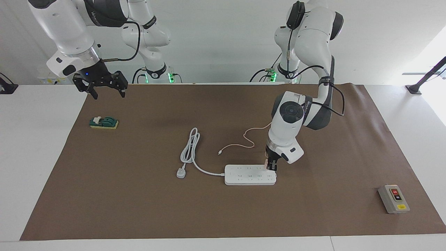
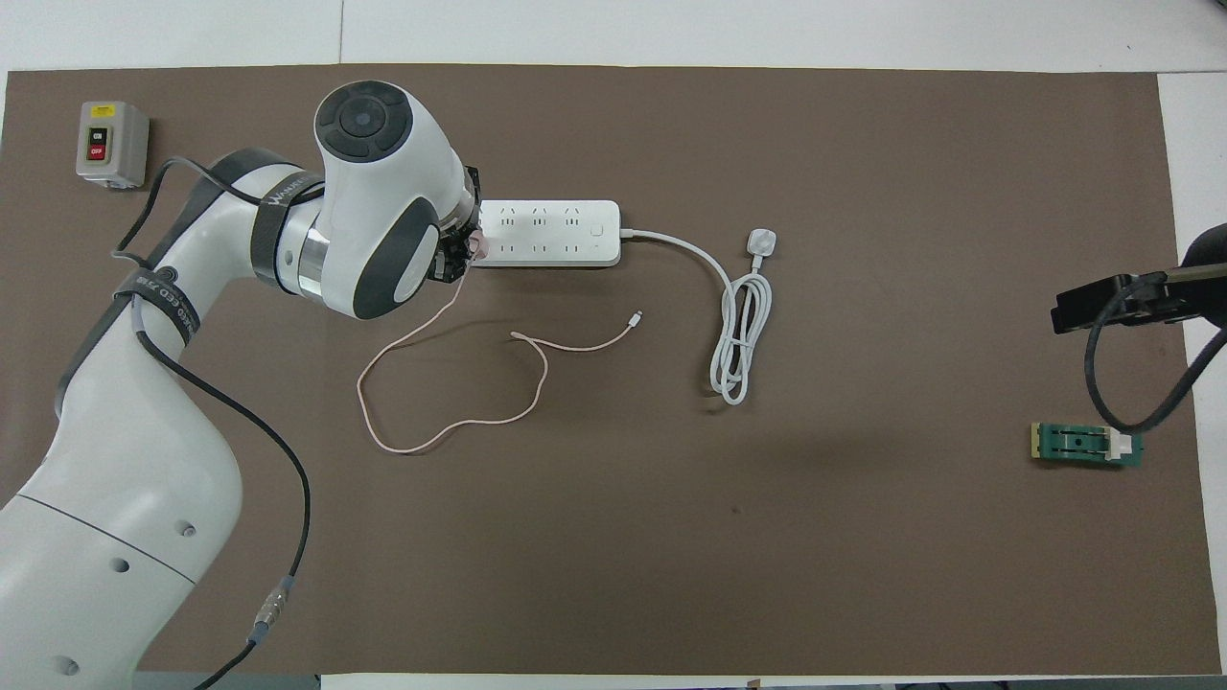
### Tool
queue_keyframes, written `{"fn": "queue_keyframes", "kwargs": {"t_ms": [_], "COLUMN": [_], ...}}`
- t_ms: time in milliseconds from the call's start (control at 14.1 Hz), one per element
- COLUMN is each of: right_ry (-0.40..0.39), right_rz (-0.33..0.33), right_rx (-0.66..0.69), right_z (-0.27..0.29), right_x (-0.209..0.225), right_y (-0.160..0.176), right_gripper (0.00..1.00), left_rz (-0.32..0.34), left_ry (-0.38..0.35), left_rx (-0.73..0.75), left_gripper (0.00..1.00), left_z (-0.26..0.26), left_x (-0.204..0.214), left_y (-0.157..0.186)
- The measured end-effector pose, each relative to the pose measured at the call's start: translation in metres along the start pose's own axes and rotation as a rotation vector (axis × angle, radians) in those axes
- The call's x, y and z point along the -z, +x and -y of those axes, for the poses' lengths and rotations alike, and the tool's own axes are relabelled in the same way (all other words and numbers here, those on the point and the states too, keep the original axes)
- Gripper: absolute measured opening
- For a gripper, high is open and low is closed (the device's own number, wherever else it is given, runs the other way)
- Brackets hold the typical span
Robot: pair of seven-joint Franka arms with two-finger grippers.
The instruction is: Plug charger into power strip
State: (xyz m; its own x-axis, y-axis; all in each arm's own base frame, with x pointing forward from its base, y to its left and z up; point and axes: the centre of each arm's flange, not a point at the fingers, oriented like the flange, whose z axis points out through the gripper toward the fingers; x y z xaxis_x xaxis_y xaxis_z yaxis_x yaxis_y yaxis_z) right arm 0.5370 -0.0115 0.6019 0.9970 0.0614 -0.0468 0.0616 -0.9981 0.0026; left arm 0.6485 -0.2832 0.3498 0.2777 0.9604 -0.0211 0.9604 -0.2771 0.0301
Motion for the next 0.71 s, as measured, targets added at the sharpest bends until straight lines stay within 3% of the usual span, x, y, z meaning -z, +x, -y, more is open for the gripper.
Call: {"fn": "queue_keyframes", "kwargs": {"t_ms": [709], "right_ry": [0.0], "right_rz": [0.0], "right_rx": [0.0], "right_z": [0.0], "right_x": [0.0001], "right_y": [-0.0001], "right_gripper": [1.0], "left_rz": [0.032], "left_ry": [0.003], "left_rx": [0.018], "left_gripper": [0.31], "left_z": [-0.0007], "left_x": [-0.0057], "left_y": [0.0058]}}
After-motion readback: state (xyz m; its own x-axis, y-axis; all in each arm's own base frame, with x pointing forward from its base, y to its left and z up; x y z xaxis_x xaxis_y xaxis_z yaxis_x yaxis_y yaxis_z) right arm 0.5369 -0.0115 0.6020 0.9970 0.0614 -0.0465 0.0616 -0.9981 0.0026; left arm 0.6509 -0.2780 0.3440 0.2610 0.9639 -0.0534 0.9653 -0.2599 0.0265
